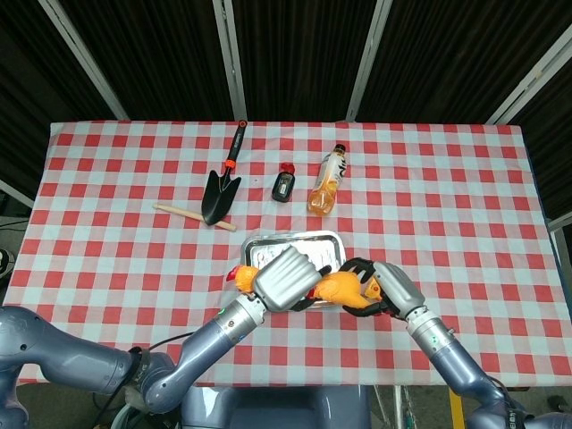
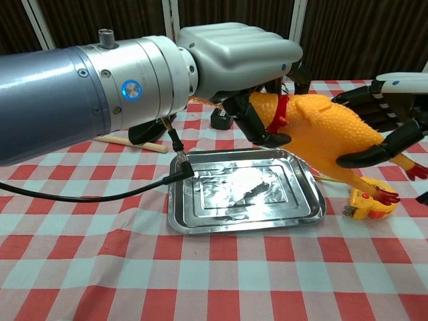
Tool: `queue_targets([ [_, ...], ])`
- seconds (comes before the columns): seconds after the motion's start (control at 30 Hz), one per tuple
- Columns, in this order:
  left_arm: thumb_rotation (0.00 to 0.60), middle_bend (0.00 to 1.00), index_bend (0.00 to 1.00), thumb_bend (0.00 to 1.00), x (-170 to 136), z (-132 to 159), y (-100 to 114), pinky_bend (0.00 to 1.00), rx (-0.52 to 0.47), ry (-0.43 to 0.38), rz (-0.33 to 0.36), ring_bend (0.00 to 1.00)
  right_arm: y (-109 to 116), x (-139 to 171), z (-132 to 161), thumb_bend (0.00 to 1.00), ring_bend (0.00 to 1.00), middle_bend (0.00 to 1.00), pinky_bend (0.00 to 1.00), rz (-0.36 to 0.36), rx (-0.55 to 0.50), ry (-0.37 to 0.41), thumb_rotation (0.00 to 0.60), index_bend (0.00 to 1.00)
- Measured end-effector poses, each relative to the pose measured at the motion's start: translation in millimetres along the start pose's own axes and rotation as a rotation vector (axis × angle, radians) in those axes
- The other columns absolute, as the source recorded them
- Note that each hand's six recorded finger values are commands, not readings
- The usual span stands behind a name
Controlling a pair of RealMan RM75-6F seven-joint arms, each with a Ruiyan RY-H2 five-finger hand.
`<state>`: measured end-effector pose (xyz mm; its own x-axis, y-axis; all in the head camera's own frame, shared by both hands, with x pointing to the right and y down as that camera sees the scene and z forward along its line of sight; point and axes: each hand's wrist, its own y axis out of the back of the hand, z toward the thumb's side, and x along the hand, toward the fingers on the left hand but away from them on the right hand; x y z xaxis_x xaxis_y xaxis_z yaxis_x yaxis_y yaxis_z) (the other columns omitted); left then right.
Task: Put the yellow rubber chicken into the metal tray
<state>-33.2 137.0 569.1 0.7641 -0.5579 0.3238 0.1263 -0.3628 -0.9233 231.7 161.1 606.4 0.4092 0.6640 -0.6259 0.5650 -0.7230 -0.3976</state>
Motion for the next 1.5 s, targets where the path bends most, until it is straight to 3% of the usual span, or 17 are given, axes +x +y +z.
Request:
queue_targets([
  [0.17, 0.6, 0.72, 0.61, 0.5, 0, 1, 0, 0.81, -0.001, -0.004, -0.004, 0.65, 0, -1, -1, 0.39, 0.39, 0.4, 0.46, -0.007, -0.006, -0.007, 0.6, 0.52],
  [0.27, 0.6, 0.72, 0.6, 0.49, -1, 2, 0, 0.81, -0.001, -0.008, -0.006, 0.65, 0, -2, -2, 0.53, 0.47, 0.47, 0.54, -0.014, -0.009, -0.011, 0.6, 0.61],
  [0.33, 0.6, 0.71, 0.6, 0.49, -1, 3, -1, 0.81, 0.002, -0.011, -0.006, 0.65, 1, -3, -3, 0.61, 0.53, 0.53, 0.61, -0.023, -0.013, -0.013, 0.6, 0.69],
  [0.57, 0.6, 0.71, 0.6, 0.49, -2, 5, 0, 0.81, 0.007, -0.017, -0.006, 0.65, 3, -5, -4, 0.69, 0.73, 0.74, 0.8, -0.046, -0.012, -0.017, 0.6, 0.98],
  [0.8, 0.6, 0.71, 0.6, 0.49, -2, 5, 0, 0.81, 0.007, -0.018, -0.004, 0.65, 5, -4, -4, 0.73, 0.86, 0.87, 0.91, -0.065, -0.001, -0.019, 0.6, 1.0],
  [1.0, 0.6, 0.71, 0.6, 0.49, -3, 5, -1, 0.81, 0.007, -0.015, -0.005, 0.65, 4, -4, -3, 0.73, 0.87, 0.89, 0.92, -0.072, 0.001, -0.019, 0.6, 1.0],
  [1.07, 0.6, 0.71, 0.6, 0.49, -3, 4, -1, 0.81, 0.008, -0.015, -0.005, 0.65, 4, -3, -3, 0.73, 0.8, 0.85, 0.87, -0.071, 0.003, -0.018, 0.6, 0.96],
  [1.17, 0.6, 0.71, 0.6, 0.49, -3, 4, -1, 0.81, 0.006, -0.014, -0.004, 0.65, 3, -2, -3, 0.66, 0.53, 0.63, 0.65, -0.059, 0.009, -0.016, 0.6, 0.69],
  [1.2, 0.6, 0.71, 0.6, 0.49, -3, 3, -1, 0.81, 0.006, -0.013, -0.003, 0.65, 2, -1, -3, 0.56, 0.41, 0.51, 0.54, -0.052, 0.01, -0.014, 0.6, 0.53],
  [1.33, 0.6, 0.71, 0.6, 0.49, -4, 2, -2, 0.81, 0.012, -0.011, 0.0, 0.65, -2, 2, -2, 0.26, 0.11, 0.19, 0.26, -0.006, 0.008, -0.003, 0.6, 0.11],
  [1.4, 0.6, 0.71, 0.6, 0.49, -5, 0, -3, 0.81, 0.011, -0.009, 0.0, 0.65, -2, 3, -2, 0.18, 0.03, 0.1, 0.18, 0.01, 0.015, 0.006, 0.6, 0.02],
  [1.5, 0.6, 0.71, 0.6, 0.49, -6, -2, -4, 0.81, 0.011, -0.005, 0.002, 0.65, -1, 6, -2, 0.1, 0.0, 0.03, 0.13, 0.027, 0.028, 0.021, 0.6, 0.0],
])
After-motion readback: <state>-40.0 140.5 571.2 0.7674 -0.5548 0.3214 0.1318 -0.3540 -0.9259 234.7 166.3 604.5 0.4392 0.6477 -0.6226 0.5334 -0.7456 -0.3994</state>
